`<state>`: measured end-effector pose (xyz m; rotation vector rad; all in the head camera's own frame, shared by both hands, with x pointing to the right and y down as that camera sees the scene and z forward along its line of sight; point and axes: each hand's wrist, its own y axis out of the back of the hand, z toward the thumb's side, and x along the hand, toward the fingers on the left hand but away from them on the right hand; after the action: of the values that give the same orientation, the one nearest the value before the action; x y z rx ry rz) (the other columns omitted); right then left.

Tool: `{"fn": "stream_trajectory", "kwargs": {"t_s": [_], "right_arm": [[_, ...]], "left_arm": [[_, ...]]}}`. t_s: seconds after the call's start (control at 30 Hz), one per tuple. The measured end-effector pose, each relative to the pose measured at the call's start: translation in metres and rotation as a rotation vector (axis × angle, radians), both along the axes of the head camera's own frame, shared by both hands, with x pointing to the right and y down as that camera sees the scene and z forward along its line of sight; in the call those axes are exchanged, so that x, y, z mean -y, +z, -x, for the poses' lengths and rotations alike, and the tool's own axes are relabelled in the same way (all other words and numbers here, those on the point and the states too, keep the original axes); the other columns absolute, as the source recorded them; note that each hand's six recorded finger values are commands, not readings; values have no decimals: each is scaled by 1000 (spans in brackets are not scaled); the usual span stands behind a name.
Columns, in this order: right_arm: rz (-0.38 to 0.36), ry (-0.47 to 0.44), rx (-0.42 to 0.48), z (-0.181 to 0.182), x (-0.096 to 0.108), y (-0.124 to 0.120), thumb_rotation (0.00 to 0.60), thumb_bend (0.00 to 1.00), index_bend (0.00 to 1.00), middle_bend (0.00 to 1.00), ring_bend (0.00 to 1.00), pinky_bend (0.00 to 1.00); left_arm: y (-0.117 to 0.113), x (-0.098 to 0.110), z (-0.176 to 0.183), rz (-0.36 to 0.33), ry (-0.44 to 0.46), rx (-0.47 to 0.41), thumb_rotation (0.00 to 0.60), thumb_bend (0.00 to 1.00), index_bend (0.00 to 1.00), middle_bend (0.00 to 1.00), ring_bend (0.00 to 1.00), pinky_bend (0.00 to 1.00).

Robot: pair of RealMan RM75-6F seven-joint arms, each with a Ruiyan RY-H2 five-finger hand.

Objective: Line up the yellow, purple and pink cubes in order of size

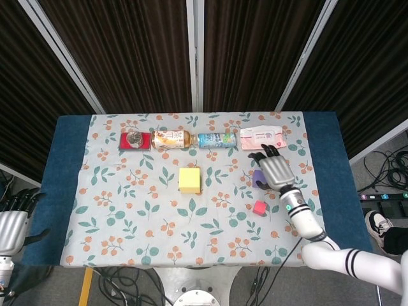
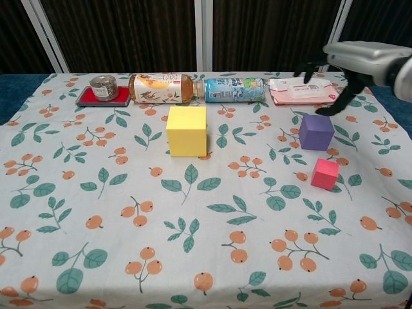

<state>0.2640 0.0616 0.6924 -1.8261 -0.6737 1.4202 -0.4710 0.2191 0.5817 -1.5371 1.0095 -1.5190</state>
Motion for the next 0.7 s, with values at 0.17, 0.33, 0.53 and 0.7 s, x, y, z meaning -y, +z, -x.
{"fn": "stream_trajectory", "kwargs": {"t_s": [0.17,0.33,0.53,0.7], "right_arm": [[31,26,-52,-29,-6,11,600,160,229,250,19,66],[47,37,-81,-39,-6,26,600,160,236,227,18,66],[73,25,-93,-30,-5,45,600,160,250,220,18,66],[85,21,-99,-22,-4,55,600,159,262,238,18,66]], "left_arm": [[0,1,-4,2,5,-4,600,13,264,250,136,190],[-1,1,-5,6,8,-2,600,13,264,250,136,191],[-1,1,-5,12,3,2,600,13,264,250,136,191],[0,0,-3,18,-4,4,600,13,264,251,136,191]]}}
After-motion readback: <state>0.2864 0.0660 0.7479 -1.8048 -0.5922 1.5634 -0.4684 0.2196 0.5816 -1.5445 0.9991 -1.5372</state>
